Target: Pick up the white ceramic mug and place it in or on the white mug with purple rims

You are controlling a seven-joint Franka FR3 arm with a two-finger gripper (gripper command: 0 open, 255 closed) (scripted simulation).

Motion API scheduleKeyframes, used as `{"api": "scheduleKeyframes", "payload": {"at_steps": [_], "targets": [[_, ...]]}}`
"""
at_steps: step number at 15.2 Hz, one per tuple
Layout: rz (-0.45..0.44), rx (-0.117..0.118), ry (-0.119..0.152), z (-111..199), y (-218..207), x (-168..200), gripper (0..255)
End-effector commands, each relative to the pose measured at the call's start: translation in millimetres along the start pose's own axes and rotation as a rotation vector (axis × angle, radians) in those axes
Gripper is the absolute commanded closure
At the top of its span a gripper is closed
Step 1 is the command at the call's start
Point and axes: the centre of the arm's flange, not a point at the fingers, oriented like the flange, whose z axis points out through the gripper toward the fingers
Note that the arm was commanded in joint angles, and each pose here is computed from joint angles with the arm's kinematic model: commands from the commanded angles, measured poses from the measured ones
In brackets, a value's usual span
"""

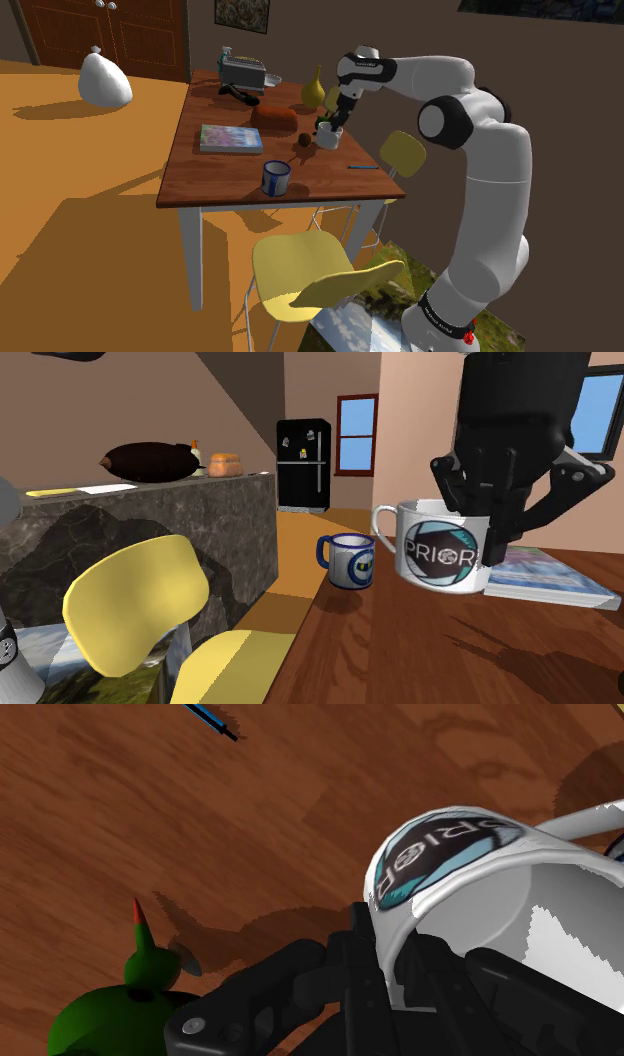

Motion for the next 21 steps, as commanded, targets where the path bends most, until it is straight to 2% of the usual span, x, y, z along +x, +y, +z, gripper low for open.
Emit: {"api": "scheduleKeyframes", "payload": {"at_steps": [1,6,21], "targets": [[0.0,0.0,0.0,-10,0,1,255],[0.0,0.0,0.0,-33,-1,3,255],[0.0,0.0,0.0,-29,-199,15,255]]}}
